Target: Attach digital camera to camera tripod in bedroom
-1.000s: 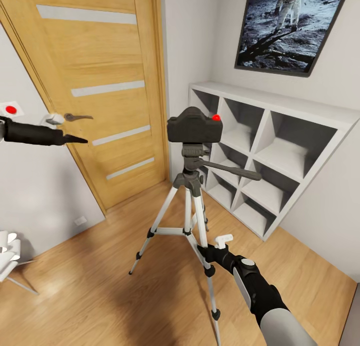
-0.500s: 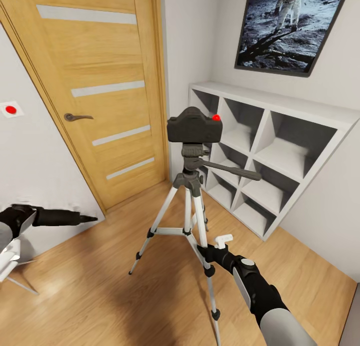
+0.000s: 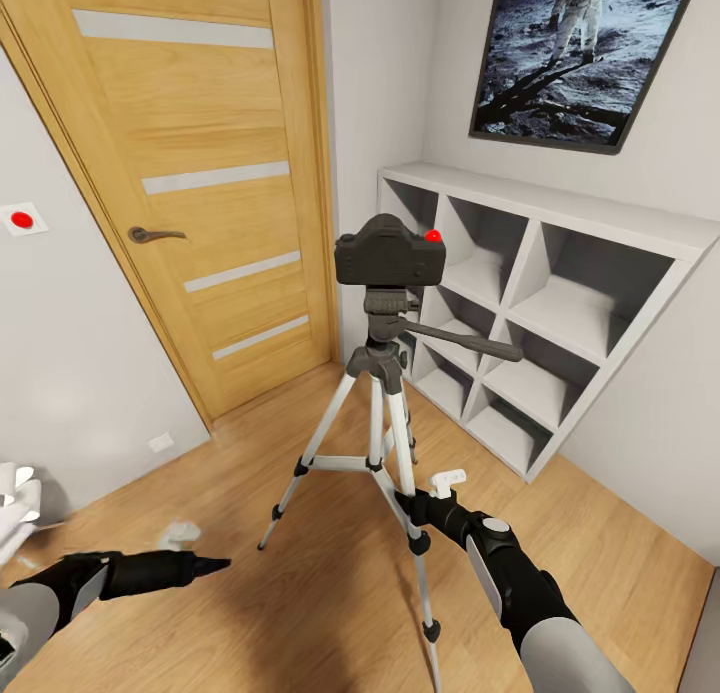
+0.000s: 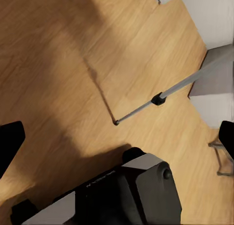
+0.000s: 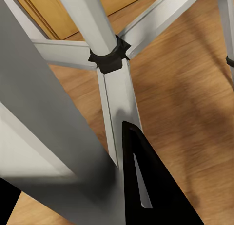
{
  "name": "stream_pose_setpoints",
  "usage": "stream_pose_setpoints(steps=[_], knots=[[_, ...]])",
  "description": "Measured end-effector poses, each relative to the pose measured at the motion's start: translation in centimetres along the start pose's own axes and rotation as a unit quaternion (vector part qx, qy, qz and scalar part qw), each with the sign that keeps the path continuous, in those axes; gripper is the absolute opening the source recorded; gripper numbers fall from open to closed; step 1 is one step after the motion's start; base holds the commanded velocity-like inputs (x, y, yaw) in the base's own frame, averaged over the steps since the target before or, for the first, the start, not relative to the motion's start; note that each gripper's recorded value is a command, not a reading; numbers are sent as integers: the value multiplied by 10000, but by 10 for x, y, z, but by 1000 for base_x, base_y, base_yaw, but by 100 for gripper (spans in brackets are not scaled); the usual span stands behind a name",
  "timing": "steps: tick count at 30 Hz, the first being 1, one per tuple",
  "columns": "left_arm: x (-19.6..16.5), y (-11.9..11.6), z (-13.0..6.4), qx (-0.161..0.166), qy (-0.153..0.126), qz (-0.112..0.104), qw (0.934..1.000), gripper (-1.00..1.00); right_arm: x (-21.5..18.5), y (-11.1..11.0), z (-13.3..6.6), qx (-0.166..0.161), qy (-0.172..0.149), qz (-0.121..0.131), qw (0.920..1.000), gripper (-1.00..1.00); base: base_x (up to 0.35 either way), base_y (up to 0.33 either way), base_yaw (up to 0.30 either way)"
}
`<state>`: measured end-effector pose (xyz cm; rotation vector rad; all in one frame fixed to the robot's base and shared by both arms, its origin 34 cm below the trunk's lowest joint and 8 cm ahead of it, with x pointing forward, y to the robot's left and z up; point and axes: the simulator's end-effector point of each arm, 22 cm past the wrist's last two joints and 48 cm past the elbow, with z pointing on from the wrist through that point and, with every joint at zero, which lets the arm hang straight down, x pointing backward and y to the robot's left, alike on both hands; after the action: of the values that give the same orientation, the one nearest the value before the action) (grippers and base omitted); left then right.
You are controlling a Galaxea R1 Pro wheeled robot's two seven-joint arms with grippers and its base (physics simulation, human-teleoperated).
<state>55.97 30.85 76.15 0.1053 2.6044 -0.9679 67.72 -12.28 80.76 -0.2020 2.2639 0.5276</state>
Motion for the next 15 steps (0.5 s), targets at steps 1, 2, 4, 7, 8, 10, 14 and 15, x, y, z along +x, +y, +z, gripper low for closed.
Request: stream_pose_setpoints(steps=[1,2,4,7,8,10,14,15], knots=[[8,1,3,-34,-6,-77,10000,100,0,0,0,0,0,0,10000,-100,0,0,0],[15,3,6,-83,-15,-152,9998,100,0,0,0,0,0,0,10000,-100,0,0,0],[32,11,12,-304,-27,-342,9989,100,0,0,0,0,0,1,10000,-100,0,0,0],[52,18,18,-531,14,-494,9974,100,0,0,0,0,-1,-1,10000,-100,0,0,0],[65,20,22,-651,77,-564,9963,100,0,0,0,0,-1,-1,10000,-100,0,0,0],[77,21,28,-748,117,-638,9951,100,0,0,0,-1,-1,-4,10000,-100,0,0,0],[106,25,36,-1012,273,-758,9916,100,0,0,0,-1,-2,-6,10000,-100,0,0,0],[112,25,37,-1066,306,-779,9908,100,0,0,0,-1,-2,-7,10000,-100,0,0,0]])
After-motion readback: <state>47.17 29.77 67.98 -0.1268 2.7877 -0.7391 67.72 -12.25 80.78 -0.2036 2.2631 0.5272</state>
